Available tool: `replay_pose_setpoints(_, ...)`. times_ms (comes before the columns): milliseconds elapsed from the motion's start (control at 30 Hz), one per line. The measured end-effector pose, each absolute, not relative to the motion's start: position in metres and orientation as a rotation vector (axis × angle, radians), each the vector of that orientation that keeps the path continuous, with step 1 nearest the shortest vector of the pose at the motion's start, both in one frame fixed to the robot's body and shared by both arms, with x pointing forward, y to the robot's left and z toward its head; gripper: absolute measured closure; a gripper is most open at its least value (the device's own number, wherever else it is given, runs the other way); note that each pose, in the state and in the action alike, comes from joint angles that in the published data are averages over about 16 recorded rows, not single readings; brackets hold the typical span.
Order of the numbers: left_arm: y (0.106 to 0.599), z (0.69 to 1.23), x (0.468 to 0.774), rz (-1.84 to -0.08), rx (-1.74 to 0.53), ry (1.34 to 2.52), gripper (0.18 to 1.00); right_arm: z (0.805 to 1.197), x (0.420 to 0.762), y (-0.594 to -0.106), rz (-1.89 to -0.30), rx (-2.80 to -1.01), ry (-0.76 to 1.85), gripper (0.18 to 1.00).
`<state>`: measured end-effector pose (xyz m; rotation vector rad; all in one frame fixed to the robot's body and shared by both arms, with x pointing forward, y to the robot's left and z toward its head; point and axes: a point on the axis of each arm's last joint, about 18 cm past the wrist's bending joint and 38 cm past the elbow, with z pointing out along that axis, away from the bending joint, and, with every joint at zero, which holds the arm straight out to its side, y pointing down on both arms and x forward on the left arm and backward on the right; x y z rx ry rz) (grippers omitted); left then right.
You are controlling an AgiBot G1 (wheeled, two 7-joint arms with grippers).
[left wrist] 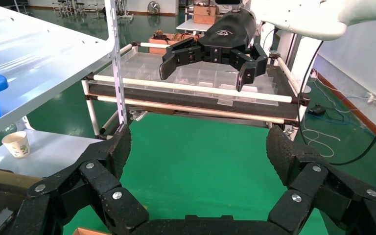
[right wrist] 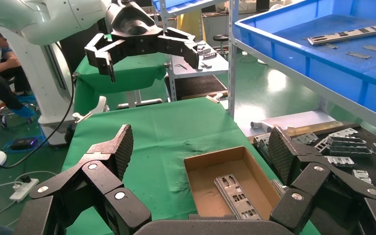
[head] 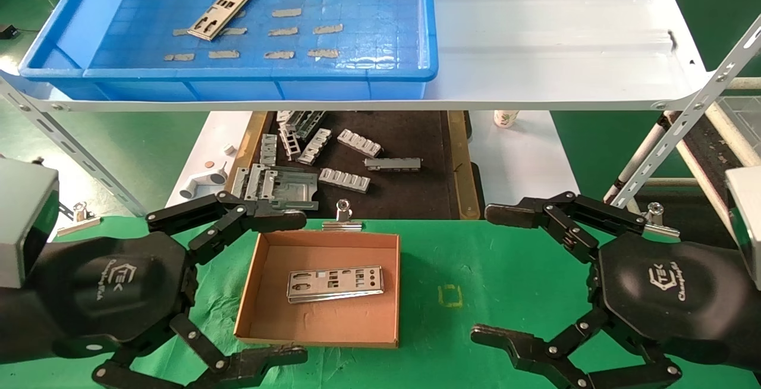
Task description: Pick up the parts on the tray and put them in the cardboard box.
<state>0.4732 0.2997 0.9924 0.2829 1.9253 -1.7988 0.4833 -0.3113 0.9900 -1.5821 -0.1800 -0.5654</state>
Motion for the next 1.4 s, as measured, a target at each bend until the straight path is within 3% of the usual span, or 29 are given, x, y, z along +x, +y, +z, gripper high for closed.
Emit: replay_pose_setpoints(1400,0.3000,0.9920,0.4758,-1.798,0.277,1.924,0.184,0.9900,0.4833,-0.3113,-0.565,-1.582,-0.180,0.178)
